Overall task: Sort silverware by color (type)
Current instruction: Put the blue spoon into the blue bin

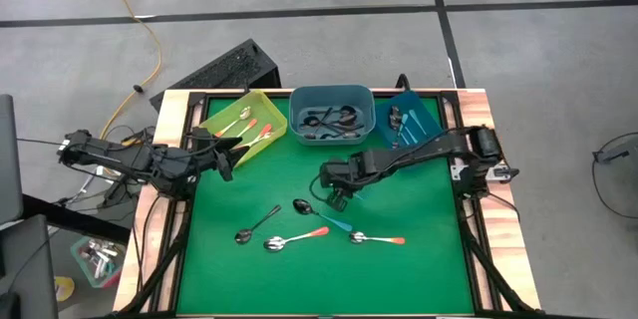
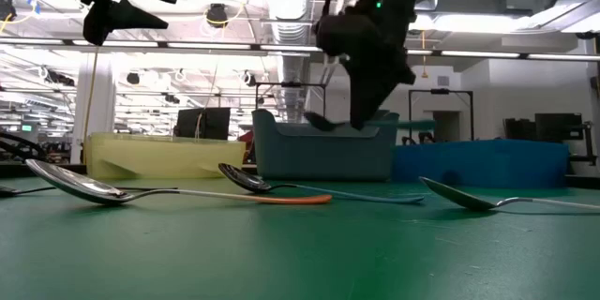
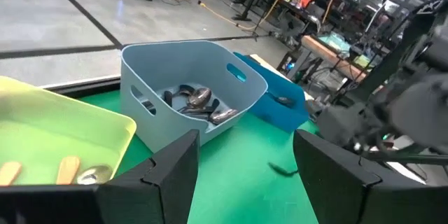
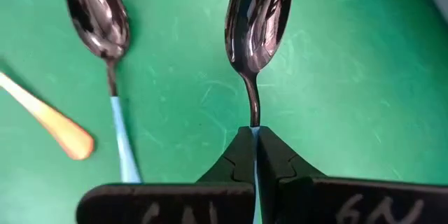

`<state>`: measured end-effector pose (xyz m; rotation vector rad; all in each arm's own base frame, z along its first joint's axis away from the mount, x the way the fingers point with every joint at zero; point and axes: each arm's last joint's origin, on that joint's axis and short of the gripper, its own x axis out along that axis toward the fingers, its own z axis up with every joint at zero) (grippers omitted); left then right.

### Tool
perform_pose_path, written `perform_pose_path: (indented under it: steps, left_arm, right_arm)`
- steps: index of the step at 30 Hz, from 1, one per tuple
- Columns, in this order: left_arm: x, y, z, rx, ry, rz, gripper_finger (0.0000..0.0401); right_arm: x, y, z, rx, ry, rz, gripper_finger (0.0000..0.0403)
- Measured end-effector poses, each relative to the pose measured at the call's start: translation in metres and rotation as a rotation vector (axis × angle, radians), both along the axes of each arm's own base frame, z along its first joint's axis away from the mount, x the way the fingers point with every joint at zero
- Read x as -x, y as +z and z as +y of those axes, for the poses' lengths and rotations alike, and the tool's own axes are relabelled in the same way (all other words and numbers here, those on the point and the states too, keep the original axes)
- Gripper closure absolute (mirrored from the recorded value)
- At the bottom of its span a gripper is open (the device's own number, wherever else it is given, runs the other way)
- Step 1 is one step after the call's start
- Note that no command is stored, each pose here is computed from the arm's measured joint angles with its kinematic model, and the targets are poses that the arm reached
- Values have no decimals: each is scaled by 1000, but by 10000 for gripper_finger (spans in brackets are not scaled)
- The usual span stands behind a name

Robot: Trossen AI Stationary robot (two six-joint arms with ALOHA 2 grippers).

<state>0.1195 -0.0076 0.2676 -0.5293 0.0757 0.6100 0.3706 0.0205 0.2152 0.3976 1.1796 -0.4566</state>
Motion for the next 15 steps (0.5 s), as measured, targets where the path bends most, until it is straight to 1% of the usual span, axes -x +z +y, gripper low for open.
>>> perform_pose_path:
  steps: [4, 9, 13, 15]
  left_arm:
    - [0, 0, 0, 17, 5, -11, 186]
    - [0, 0, 0, 19, 1, -11, 186]
    - [0, 0, 0, 21, 2, -13, 186]
    - [0, 0, 0, 42, 8, -24, 186]
  right_arm:
    - [11, 21, -15, 4, -58, -23, 396]
    - [28, 44, -41, 54, -147, -39, 396]
    - [44, 57, -63, 64, -197, -17, 397]
    - [54, 63, -72, 81, -218, 14, 397]
